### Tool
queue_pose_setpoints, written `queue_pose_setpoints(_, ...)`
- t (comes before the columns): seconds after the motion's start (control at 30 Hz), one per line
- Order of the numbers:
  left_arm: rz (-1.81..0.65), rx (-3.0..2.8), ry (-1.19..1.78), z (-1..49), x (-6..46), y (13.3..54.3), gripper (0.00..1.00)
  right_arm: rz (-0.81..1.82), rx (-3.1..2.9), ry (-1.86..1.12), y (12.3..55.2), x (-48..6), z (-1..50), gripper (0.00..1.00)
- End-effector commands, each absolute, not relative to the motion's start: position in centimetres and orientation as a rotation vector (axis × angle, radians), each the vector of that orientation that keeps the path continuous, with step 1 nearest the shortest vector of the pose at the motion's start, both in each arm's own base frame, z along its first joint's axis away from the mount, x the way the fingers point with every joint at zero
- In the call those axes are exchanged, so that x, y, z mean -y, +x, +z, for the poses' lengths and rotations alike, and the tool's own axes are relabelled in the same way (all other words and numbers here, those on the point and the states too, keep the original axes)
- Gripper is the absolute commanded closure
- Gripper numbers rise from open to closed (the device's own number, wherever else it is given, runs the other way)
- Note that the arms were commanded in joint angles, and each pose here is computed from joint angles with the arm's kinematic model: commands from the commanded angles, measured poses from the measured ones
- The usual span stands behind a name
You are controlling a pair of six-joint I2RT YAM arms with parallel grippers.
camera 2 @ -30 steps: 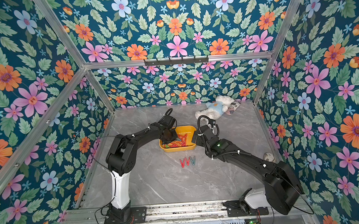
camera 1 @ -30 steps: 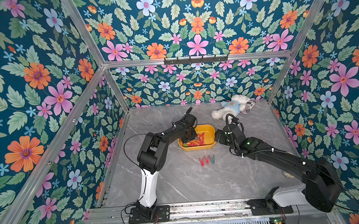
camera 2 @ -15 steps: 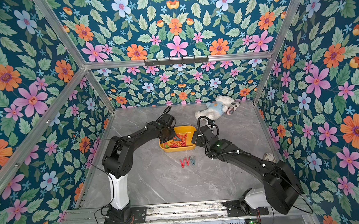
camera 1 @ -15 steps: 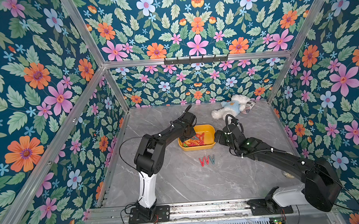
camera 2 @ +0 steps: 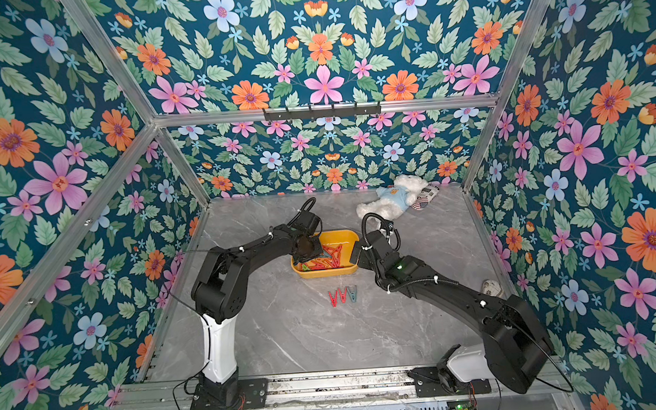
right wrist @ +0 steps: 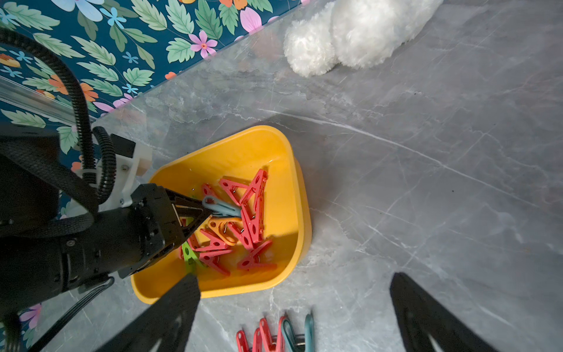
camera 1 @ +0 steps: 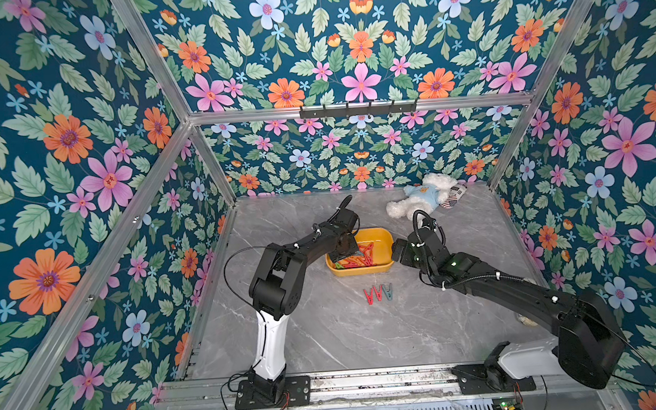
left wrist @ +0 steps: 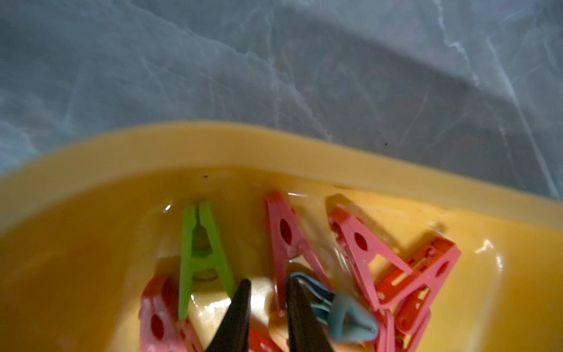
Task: Take the clothespins out of the storage box
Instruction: Pick up the clothespin from the storage box, then place the clothespin in the storage box.
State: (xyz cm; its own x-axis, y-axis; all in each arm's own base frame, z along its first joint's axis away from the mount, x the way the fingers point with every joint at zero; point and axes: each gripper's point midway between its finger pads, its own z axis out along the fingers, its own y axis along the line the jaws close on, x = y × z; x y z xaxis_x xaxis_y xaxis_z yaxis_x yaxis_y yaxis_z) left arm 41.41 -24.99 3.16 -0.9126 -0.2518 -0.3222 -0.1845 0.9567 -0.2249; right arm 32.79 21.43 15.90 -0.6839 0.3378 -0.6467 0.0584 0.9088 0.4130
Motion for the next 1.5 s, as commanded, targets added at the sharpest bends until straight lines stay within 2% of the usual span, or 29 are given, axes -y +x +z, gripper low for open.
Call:
queue_pose_setpoints(0.0, -0.257, -2.749, -0.308, 3.0, 25.0, 41.8, 0.75, 0.479, -2.279, 0.3, 33.0, -21.5, 16.2, 0.01)
queue_pose_setpoints(0.17, -0.229, -2.745, -0.299, 2.7, 24.9, 42.2, 0.77, 0.479, -2.282, 0.298, 33.0, -21.6, 16.1, 0.01)
queue_pose_setpoints(0.37, -0.195, -2.722, -0.282, 3.6, 24.5, 42.6, 0.93, 0.482, -2.284, 0.294, 33.1, -21.8, 16.2, 0.01)
queue_pose_setpoints(0.53, -0.155, -2.69, -0.276, 5.2, 23.7, 42.7, 0.98, 0.498, -2.282, 0.288, 33.2, -22.0, 16.2, 0.01)
queue_pose_setpoints(0.97, -0.153, -2.637, -0.275, 8.8, 22.3, 41.4, 0.98, 0.584, -2.285, 0.245, 33.3, -23.7, 16.5, 0.01)
queue_pose_setpoints(1.47, -0.169, -2.732, -0.183, 4.3, 24.4, 41.5, 0.94, 0.624, -2.307, 0.253, 32.6, -24.2, 15.8, 0.01)
